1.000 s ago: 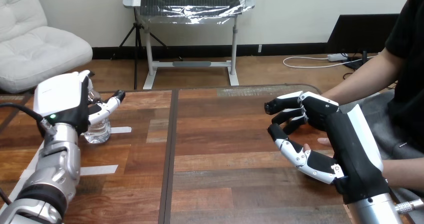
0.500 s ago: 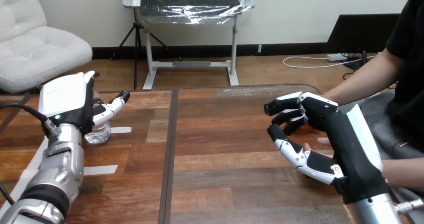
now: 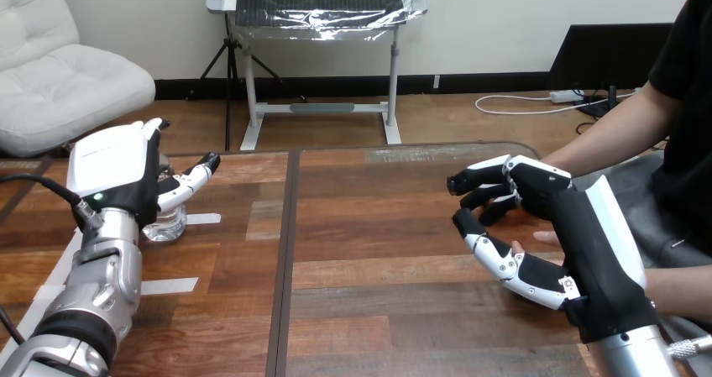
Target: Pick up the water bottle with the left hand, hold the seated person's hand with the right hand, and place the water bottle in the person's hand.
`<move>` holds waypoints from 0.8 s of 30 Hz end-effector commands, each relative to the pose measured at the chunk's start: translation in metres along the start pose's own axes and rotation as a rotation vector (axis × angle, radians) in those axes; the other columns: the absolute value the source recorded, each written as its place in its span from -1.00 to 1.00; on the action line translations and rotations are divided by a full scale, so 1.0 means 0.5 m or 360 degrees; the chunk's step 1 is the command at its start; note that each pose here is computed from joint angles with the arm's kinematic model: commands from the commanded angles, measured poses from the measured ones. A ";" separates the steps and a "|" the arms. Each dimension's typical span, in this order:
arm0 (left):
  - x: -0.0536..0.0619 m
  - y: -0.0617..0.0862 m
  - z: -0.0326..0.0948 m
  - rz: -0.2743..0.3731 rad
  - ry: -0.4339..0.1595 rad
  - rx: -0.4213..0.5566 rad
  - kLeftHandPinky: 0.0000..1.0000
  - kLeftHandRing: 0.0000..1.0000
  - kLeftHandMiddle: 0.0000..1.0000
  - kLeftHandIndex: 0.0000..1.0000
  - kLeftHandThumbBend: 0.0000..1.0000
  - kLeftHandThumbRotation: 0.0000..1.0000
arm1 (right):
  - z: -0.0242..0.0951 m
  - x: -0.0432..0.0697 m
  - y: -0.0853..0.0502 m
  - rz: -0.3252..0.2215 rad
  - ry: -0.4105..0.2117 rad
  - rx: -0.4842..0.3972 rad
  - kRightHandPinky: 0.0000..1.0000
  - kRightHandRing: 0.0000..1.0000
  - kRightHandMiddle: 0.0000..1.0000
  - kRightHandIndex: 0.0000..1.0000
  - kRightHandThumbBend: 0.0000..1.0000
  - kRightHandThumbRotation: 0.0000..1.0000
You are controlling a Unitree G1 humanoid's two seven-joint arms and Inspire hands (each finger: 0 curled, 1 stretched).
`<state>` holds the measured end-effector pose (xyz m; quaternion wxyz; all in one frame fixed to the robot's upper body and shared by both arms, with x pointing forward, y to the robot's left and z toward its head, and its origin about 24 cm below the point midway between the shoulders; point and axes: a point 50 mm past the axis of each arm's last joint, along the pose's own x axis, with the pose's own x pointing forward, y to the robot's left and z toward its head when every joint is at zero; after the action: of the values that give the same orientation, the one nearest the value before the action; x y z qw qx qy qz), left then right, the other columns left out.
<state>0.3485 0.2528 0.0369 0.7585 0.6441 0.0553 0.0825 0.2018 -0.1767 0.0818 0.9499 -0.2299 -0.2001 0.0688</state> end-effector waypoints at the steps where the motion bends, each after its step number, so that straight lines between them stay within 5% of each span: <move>1: 0.019 0.031 0.020 0.0093 -0.0058 -0.0026 0.72 0.79 0.81 0.78 0.13 0.96 | 0.034 0.022 -0.021 -0.0054 -0.0166 -0.0047 -0.04 0.18 0.25 0.16 -0.18 -1.00; 24: 0.010 0.026 0.015 0.0173 -0.0067 -0.0031 0.71 0.79 0.82 0.78 0.13 0.93 | 0.035 0.023 -0.021 -0.0030 -0.0171 -0.0069 0.02 0.22 0.24 0.15 -0.20 -1.00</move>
<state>0.3473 0.2520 0.0370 0.7606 0.6416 0.0404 0.0903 0.2018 -0.1791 0.0823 0.9494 -0.2340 -0.1995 0.0643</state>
